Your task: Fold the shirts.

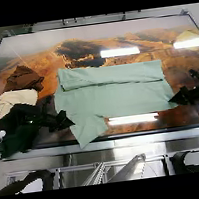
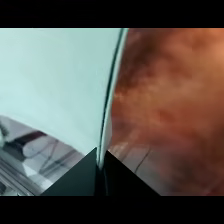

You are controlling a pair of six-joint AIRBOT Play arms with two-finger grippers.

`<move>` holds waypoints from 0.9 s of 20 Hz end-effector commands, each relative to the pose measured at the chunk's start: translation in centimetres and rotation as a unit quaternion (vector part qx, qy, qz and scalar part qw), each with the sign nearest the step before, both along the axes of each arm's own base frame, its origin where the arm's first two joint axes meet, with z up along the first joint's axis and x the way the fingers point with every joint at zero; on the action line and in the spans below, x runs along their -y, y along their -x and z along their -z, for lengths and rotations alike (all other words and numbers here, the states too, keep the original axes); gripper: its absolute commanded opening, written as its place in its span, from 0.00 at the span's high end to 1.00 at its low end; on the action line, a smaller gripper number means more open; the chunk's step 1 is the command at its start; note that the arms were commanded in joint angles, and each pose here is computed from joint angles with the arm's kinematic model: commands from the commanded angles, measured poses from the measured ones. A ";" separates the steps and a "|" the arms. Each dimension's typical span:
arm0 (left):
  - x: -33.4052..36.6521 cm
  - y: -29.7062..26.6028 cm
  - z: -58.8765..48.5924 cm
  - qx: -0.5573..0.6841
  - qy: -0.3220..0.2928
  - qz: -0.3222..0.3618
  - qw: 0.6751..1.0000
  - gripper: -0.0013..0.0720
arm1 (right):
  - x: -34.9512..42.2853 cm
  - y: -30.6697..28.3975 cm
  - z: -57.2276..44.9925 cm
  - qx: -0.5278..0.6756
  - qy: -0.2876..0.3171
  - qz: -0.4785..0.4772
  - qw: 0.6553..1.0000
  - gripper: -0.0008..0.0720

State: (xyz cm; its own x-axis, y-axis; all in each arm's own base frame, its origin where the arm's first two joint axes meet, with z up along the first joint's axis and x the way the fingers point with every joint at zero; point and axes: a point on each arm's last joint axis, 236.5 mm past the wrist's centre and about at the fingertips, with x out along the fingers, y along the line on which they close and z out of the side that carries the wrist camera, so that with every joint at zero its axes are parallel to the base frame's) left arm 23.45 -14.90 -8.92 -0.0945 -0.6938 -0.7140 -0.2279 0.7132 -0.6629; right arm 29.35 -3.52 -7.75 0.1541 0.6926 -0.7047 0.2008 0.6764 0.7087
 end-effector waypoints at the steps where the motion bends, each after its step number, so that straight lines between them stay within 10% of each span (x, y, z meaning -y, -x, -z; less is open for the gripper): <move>1: -2.0 2.1 -3.0 -0.002 0.017 -0.011 1.000 0.95 | 3.1 0.5 -1.8 0.012 0.013 0.054 0.998 0.97; 11: -4.2 -7.2 -10.3 0.110 0.056 -0.071 0.990 0.95 | 1.0 -6.2 -7.8 0.162 -0.085 0.112 0.977 0.96; 18: -4.5 -20.1 -10.2 0.156 0.048 -0.041 0.986 0.95 | 2.2 -14.0 -3.6 0.234 0.045 0.165 0.957 0.96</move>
State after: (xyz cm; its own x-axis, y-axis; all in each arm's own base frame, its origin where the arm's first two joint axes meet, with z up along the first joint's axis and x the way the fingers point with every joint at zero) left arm 38.24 -10.40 1.67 0.1585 -0.7560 -0.6351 -0.0992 0.6278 -0.7721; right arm 39.50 -4.62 -2.92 0.5712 0.6074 -0.5521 0.0838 0.6260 0.7753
